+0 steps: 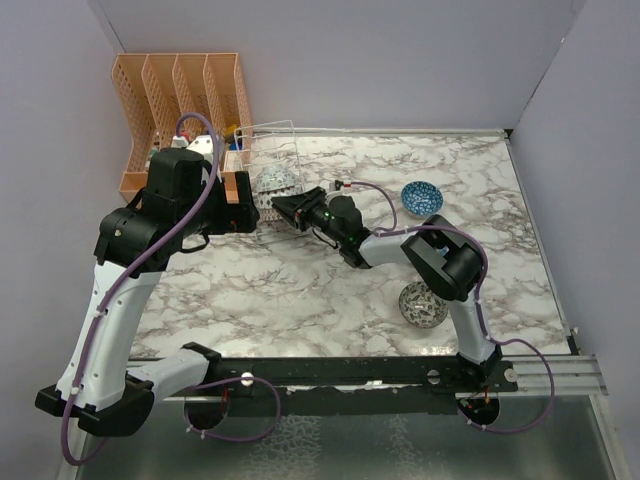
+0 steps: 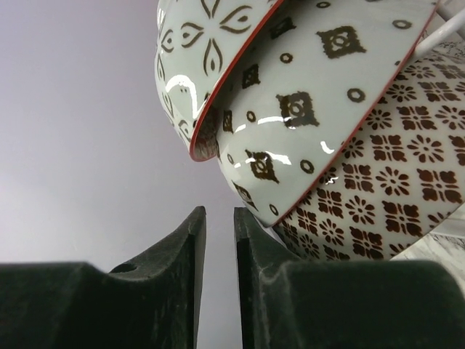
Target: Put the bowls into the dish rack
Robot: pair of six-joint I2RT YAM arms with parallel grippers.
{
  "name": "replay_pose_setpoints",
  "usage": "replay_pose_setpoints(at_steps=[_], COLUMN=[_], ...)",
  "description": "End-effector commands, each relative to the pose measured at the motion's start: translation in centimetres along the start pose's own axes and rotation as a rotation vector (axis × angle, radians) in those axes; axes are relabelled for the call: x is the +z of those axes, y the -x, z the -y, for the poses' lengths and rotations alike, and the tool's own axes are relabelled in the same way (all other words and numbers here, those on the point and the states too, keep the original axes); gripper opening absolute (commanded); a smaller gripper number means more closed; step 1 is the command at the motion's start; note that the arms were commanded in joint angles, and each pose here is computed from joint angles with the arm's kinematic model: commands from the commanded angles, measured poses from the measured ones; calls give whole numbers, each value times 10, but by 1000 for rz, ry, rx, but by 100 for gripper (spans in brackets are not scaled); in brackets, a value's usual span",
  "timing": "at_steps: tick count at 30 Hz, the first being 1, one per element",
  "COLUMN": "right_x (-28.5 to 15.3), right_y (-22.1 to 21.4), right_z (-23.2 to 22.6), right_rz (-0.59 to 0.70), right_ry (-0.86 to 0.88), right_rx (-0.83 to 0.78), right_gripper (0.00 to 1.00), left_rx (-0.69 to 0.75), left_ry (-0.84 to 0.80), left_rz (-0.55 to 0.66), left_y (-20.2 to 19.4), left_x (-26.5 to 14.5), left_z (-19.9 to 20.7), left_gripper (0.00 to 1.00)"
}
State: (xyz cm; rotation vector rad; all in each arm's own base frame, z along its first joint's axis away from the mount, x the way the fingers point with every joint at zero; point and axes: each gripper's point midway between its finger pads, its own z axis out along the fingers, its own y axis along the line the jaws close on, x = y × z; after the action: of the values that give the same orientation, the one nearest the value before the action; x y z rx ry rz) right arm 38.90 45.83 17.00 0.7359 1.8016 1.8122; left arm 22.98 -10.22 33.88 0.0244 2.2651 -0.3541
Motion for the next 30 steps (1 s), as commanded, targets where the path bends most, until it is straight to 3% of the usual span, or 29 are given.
replay_pose_setpoints(at_steps=[1,8,15,24,30], right_x=[-6,-33,-78,-150,-190], right_y=[-5,-2,13,102,157], right_z=[-21,-46,-68,-59,-56], right_rz=[-15,-2,10,141,202], right_ry=[10,2,-163,-455,-725], right_rx=[7,-55,-241,-434,-704], right_gripper=[25,27,38,43,61], left_rx=[0,-5,-20,-20,-35], left_ry=[-7,-2,7,-8,-8], left_rz=[43,57,77,97,109], left_y=[8,14,21,29,32], left_x=[-5,-3,-4,-1,3], left_z=[2,3,3,7,8], left_gripper=[99,99,99,99,99])
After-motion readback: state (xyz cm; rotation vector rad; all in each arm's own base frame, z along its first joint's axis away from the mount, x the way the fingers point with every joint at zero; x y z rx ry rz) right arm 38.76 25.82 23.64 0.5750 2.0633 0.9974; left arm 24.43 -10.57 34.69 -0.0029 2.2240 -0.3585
